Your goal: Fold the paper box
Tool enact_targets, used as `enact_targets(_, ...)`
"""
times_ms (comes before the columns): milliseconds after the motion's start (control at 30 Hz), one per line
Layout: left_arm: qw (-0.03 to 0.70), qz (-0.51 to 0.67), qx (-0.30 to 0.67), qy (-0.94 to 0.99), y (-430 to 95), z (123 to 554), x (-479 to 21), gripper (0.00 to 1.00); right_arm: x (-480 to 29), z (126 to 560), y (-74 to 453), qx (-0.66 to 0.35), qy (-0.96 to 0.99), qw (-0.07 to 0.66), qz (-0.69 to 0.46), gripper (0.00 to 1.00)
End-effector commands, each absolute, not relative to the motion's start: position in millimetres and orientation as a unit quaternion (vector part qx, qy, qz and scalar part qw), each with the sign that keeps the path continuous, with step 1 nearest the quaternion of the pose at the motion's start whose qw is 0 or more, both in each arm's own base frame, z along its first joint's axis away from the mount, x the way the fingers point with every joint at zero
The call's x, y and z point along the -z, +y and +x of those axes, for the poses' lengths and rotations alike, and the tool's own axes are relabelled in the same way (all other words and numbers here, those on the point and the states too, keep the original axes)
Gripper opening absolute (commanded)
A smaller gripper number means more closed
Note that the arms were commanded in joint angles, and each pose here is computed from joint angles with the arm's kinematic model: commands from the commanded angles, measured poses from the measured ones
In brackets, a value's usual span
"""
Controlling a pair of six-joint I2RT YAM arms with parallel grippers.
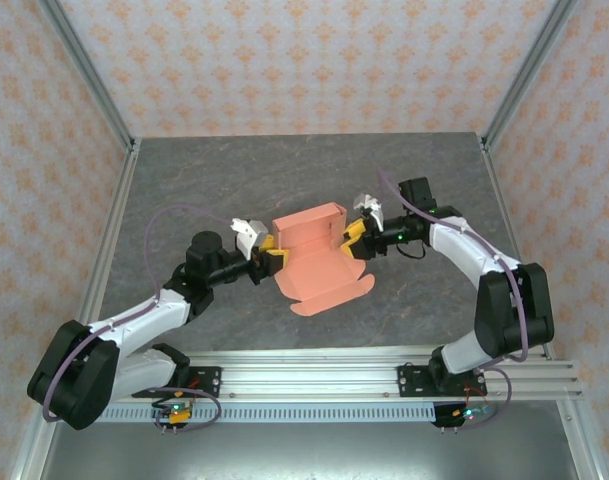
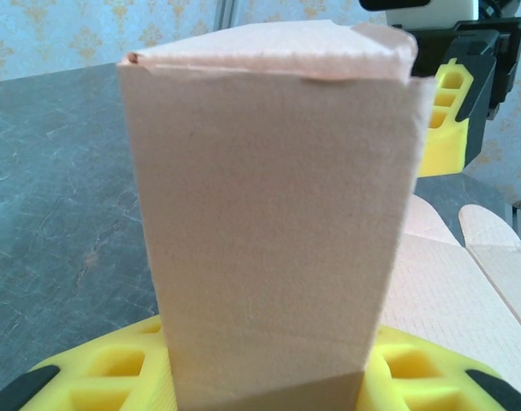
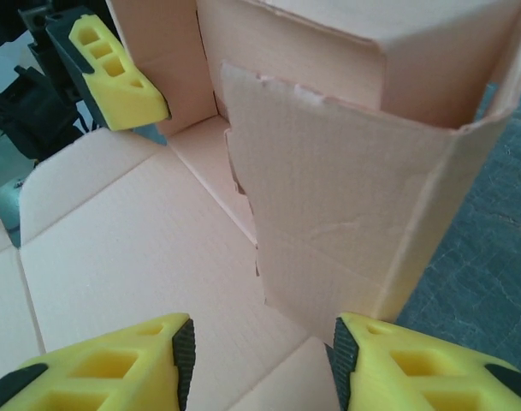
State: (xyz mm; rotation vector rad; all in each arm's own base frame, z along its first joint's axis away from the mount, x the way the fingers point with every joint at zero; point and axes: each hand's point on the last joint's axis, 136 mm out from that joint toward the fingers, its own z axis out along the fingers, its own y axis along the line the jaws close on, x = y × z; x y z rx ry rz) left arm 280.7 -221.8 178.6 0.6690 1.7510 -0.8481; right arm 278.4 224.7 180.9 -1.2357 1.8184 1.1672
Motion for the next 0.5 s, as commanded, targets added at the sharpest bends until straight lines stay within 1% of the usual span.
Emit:
enact_targets(0,0.531,0.306,0.359,0.704,-229.5,273.0,-191.7,0.32,-196.9,290.1,239.9,-0.390,0.689,0.368,-0.488,0.46)
enact_targets(33,0.530,0.305,0.360,0.704,-229.6,272.8,-191.7,0.32,-196.7,294.0,242.9,-0.375,0.697,0.377,-0.481,0.46)
enact_targets(167,0.531,0.305,0.357,0.705,-228.9,272.4,-192.2,0.32,-216.6,319.3,247.0,-0.322,0.706,0.468,-0.422,0.43)
enact_targets(233,0.534,0.301,0.354,0.706,-227.7,272.9,-193.2,0.32,-228.5,329.9,242.4,-0.306,0.710,0.508,-0.380,0.38)
enact_targets(267,0.535,0.299,0.354,0.707,-227.6,272.8,-193.7,0.32,-233.4,333.3,240.3,-0.297,0.710,0.524,-0.365,0.38)
enact_targets(333,0.538,0.298,0.355,0.704,-228.4,272.0,-196.4,0.31,-238.0,338.7,235.5,-0.282,0.714,0.548,-0.332,0.38)
enact_targets(467,0.539,0.305,0.350,0.703,-230.3,268.5,-197.5,0.31,-241.2,342.4,229.0,-0.284,0.711,0.580,-0.279,0.37)
